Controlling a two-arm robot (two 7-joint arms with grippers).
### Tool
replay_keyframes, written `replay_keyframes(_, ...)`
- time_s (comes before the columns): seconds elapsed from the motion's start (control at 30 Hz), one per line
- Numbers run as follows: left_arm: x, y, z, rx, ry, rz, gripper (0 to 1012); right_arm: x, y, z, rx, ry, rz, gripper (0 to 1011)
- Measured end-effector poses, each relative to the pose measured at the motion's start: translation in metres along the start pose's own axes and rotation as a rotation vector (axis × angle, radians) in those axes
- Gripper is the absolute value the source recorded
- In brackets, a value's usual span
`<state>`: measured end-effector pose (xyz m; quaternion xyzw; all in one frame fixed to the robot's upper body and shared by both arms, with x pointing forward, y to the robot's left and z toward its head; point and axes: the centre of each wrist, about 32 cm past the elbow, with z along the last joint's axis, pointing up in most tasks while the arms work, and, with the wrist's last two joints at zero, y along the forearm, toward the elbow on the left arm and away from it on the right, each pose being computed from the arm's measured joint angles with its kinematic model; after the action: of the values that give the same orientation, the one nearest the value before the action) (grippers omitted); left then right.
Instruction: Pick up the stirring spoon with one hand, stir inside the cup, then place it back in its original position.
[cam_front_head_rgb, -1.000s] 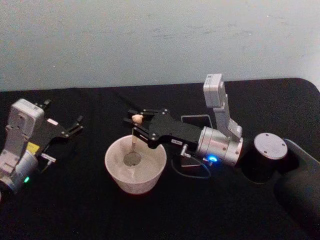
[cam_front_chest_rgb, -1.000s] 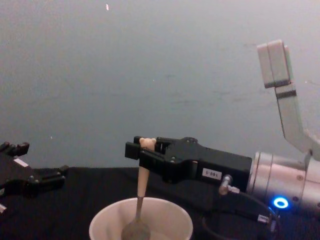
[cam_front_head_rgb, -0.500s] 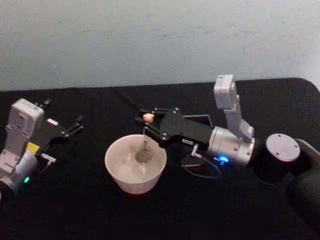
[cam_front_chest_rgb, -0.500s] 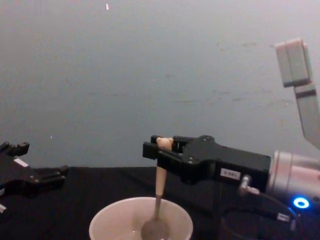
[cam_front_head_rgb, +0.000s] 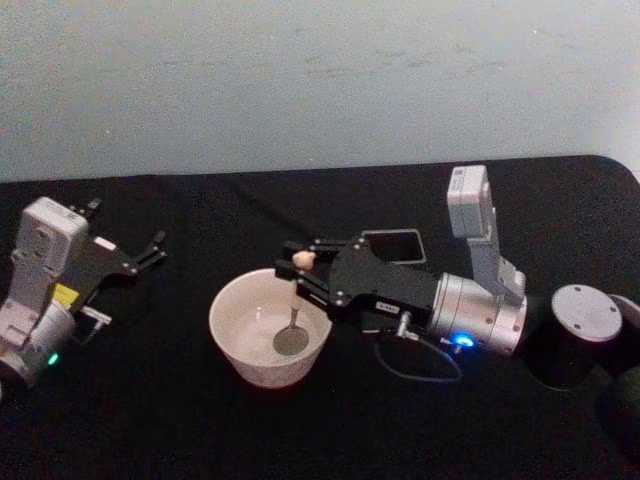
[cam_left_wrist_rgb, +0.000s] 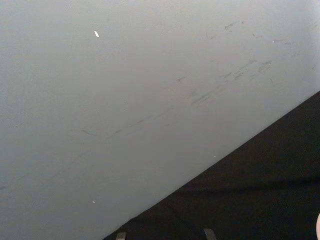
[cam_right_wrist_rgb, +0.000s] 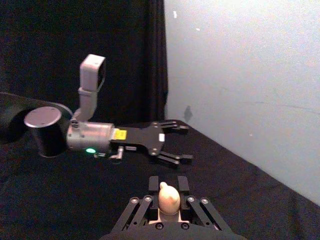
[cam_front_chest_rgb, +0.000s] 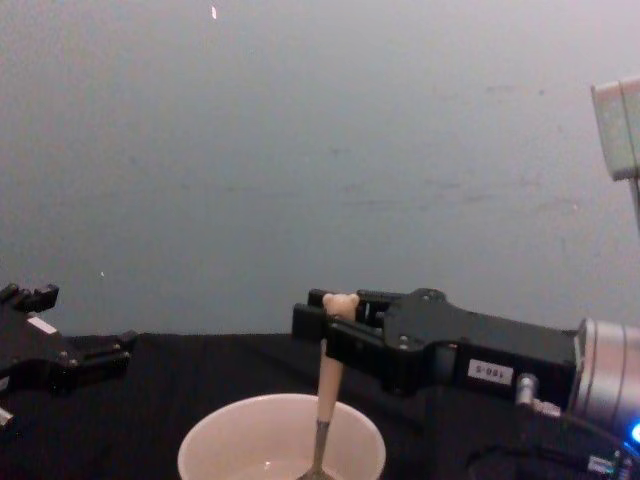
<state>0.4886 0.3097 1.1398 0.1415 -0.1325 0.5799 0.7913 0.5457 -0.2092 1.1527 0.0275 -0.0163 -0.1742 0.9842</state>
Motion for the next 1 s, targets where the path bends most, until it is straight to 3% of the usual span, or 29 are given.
replay_keyframes(0.27,0.0000,0.0000,0.0000,0.000,0.000,0.000,1001,-0.004,0.013,-0.001,0.009,0.009,0.048,217)
replay_keyframes(0.53,0.0000,0.0000,0.0000,0.000,0.000,0.000,1001,0.006,0.033,-0.002,0.024,-0.012,0.039,217)
replay_keyframes(0.8,0.0000,0.0000,0.0000,0.000,0.000,0.000,1001,0.018,0.035,-0.001,0.023,-0.032,-0.016,218)
replay_keyframes(1.0,0.0000,0.0000,0.0000,0.000,0.000,0.000,1001,0.021,0.032,0.000,0.024,-0.038,-0.034,217)
